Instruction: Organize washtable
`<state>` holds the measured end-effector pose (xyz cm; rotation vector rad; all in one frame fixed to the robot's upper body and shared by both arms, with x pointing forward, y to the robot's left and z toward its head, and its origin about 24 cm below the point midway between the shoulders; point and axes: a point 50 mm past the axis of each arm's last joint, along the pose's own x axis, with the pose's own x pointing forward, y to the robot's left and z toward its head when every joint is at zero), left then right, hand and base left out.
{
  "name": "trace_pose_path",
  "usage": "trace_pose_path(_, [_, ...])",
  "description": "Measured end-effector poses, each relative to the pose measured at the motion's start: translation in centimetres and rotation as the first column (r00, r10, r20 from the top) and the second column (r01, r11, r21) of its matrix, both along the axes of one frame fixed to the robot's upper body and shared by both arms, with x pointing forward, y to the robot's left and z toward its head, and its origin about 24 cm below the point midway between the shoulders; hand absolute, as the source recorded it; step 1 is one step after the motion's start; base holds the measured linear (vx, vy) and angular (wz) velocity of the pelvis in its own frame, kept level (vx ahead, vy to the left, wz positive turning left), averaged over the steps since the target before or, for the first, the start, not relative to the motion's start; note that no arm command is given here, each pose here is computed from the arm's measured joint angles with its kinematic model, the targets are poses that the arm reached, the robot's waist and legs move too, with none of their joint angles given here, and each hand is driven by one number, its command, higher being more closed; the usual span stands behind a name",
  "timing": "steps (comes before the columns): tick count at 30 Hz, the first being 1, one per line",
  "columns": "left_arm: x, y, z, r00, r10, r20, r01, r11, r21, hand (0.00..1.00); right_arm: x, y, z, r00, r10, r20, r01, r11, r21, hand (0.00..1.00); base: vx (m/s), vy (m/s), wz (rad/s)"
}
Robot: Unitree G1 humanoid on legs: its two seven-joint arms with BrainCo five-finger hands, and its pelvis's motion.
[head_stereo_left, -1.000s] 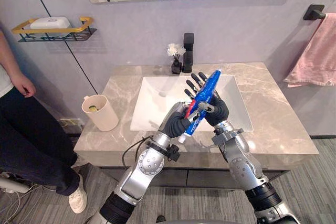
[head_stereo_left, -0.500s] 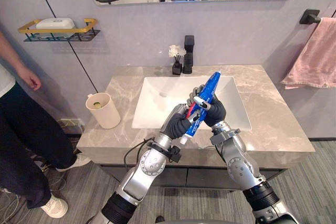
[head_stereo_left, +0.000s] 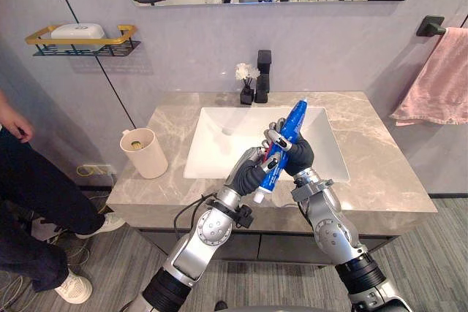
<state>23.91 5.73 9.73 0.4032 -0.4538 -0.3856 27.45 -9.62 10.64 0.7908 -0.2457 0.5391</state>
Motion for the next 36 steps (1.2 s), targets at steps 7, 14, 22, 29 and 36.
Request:
trace_pose_path(7, [0.3,2.0,1.7,0.991,0.096,0.096,-0.094,0.995,-0.026,0.0,0.0,-1.2,-0.3,0.998,-0.056,-0.009,0.056,0.998,0.012,1.0,-0.01,-0.01,0.09])
trace_pose_path(14, [0.3,5.3,4.6,0.939,0.227,0.258,-0.222,0.974,-0.05,0.0,-0.2,-2.4,-0.2,0.995,-0.101,0.001,0.101,0.995,0.013,1.0,0.0,0.0,0.0])
trace_pose_path(22, [-1.6,10.5,7.4,0.792,0.467,0.394,-0.444,0.883,-0.154,0.0,-0.5,-3.8,0.5,0.987,-0.154,0.041,0.154,0.988,0.001,1.0,-0.01,-0.018,0.06])
trace_pose_path(29, [-5.5,18.0,7.4,0.525,0.767,0.368,-0.731,0.628,-0.267,0.0,-1.9,-6.4,-0.8,0.964,-0.266,-0.001,0.266,0.964,-0.013,1.0,-0.02,-0.017,0.06])
trace_pose_path(36, [-9.6,24.5,1.2,0.318,0.948,-0.019,-0.891,0.292,-0.347,0.0,-3.0,-8.2,-1.0,0.932,-0.363,0.003,0.363,0.932,-0.006,1.0,-0.02,-0.026,0.09])
